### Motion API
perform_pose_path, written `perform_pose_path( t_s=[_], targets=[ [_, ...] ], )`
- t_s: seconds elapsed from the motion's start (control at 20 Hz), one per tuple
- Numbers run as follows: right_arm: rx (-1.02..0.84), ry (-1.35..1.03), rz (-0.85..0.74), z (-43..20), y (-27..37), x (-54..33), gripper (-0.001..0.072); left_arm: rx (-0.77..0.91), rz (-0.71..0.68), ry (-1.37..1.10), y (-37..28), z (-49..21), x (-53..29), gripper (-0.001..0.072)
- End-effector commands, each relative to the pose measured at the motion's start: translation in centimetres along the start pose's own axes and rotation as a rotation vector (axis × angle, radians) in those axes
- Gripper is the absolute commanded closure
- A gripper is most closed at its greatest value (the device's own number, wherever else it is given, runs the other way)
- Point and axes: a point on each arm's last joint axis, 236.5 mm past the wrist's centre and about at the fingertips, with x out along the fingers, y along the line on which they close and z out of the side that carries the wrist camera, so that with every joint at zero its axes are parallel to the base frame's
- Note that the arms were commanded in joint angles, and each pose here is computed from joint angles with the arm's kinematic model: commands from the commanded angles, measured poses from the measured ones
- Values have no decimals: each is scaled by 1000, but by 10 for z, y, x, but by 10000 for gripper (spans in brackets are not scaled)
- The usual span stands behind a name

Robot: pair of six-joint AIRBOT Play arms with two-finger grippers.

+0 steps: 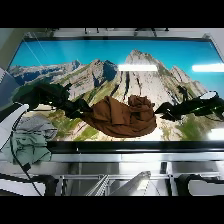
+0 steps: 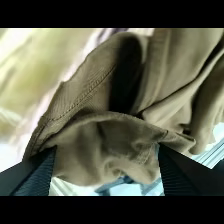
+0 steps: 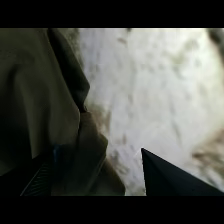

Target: Fold the shirts.

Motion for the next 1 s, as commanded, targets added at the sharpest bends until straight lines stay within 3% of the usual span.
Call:
perform_pose_path(
  t_s=[0.0,0.05,0.1,0.15,0.3,0.35,0.4,0.45,0.55,0.7,0.8,0.95],
  targets=[
    [-25,53,50,-12,15,8,75,73,-21,14,-15,7,6,173],
    [-35,53,92,-12,24,8,108,77,-24,15,-16,8,5,363],
    [-48,49,131,-11,33,7,262,82,-27,21,-18,7,4,420],
    [-58,35,170,-9,43,6,383,82,-33,23,-20,7,3,421],
    [-57,6,219,-2,54,4,393,93,-79,39,-30,2,0,418],
    [-56,5,219,-2,54,3,393,105,-99,70,-33,-6,-7,327],
    [-53,4,221,-2,53,2,392,103,-122,108,-34,-17,-16,126],
    [-50,3,226,-1,51,0,392,95,-145,142,-33,-26,-29,59],
    [-53,2,240,-2,48,-7,393,75,-130,138,-16,-34,-62,59],
    [-28,6,264,-3,43,-16,393,-31,-78,-99,25,-10,-95,60],
    [-24,-1,268,-2,41,-20,392,-120,-44,-204,56,-4,-98,60],
    [-25,-3,267,-1,41,-20,393,-215,-59,-176,79,-16,-74,60]
  ],
)
